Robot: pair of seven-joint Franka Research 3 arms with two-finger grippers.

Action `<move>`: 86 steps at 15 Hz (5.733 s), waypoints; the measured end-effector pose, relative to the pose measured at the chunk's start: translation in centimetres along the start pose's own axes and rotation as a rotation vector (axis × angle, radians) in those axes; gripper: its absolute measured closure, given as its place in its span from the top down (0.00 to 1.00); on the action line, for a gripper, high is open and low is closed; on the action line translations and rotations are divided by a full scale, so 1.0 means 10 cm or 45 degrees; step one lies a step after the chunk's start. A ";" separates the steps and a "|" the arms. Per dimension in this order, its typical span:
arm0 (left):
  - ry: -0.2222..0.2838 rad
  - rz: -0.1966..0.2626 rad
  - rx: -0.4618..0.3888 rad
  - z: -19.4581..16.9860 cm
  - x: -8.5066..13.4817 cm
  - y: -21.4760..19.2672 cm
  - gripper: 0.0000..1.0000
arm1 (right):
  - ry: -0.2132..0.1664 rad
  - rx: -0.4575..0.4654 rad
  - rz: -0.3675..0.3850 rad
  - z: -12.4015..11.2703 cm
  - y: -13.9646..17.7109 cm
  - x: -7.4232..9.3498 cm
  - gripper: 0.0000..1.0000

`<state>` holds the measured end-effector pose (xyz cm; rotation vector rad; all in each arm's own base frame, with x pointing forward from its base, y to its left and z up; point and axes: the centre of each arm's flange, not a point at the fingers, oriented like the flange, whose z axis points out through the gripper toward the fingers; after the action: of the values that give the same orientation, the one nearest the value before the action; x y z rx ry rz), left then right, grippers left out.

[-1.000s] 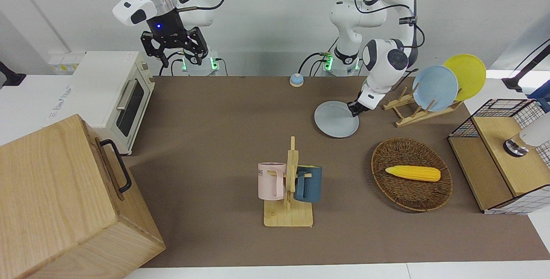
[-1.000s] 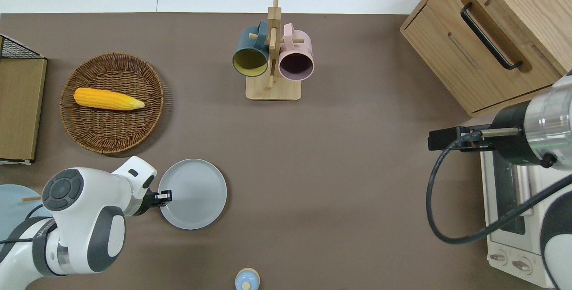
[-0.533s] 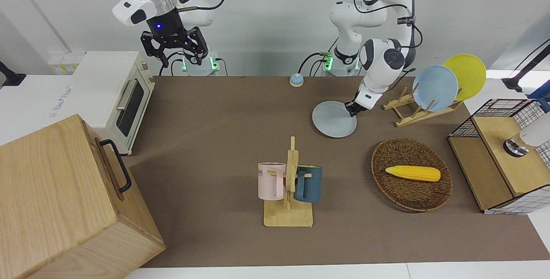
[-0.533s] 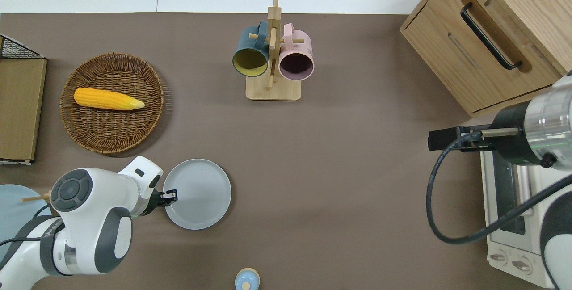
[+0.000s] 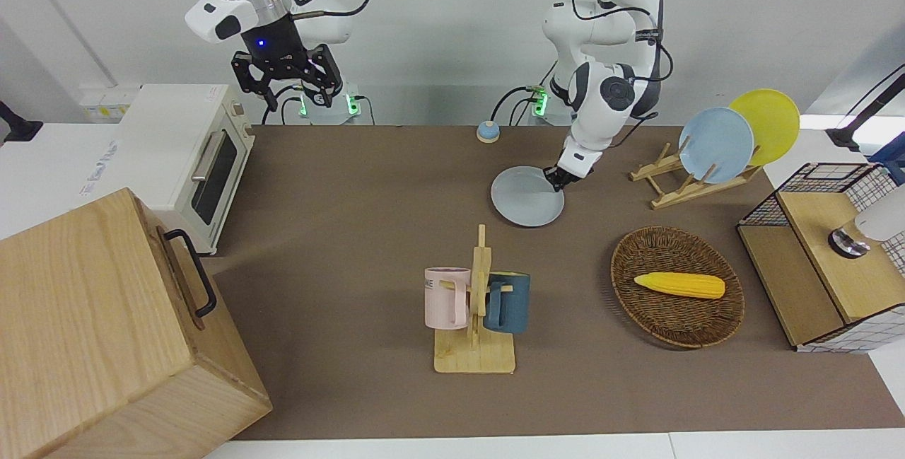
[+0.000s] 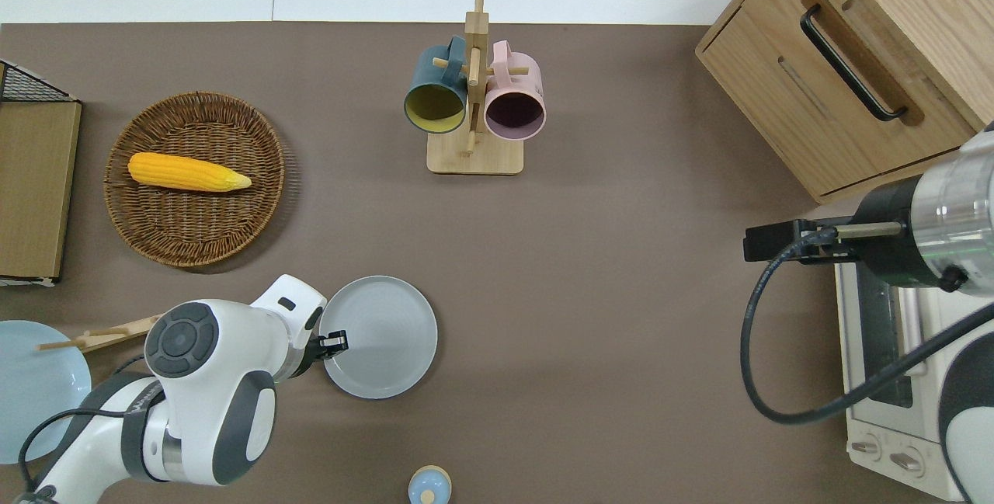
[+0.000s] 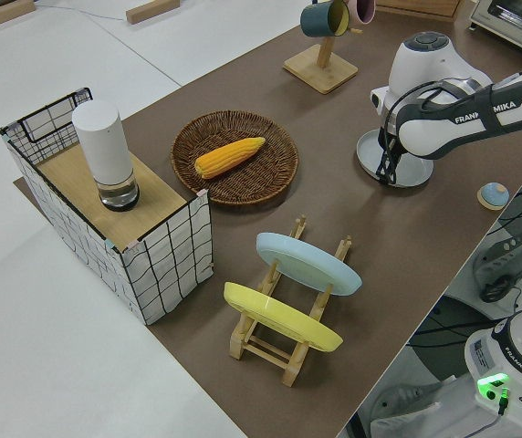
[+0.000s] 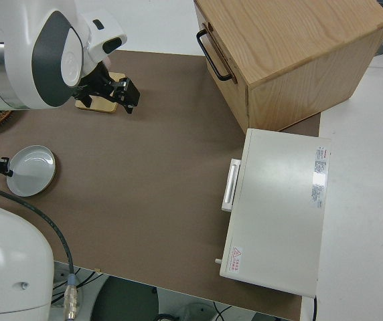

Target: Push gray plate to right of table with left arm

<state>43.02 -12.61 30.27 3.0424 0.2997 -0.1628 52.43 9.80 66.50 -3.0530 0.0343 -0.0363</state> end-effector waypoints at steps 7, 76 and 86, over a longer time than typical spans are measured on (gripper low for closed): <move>0.040 -0.045 0.000 0.04 -0.19 0.46 0.03 | 0.000 0.000 0.000 0.00 0.00 0.00 1.00; 0.097 -0.043 0.018 -0.21 -0.68 2.44 1.00 | 0.000 0.000 0.000 0.00 0.00 0.00 1.00; 0.117 -0.005 0.119 -1.01 0.14 1.21 1.00 | 0.000 0.000 0.000 0.00 0.00 0.00 1.00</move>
<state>47.79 -23.22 41.00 3.1474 0.3129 -0.0383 52.43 9.80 66.50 -3.0530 0.0343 -0.0363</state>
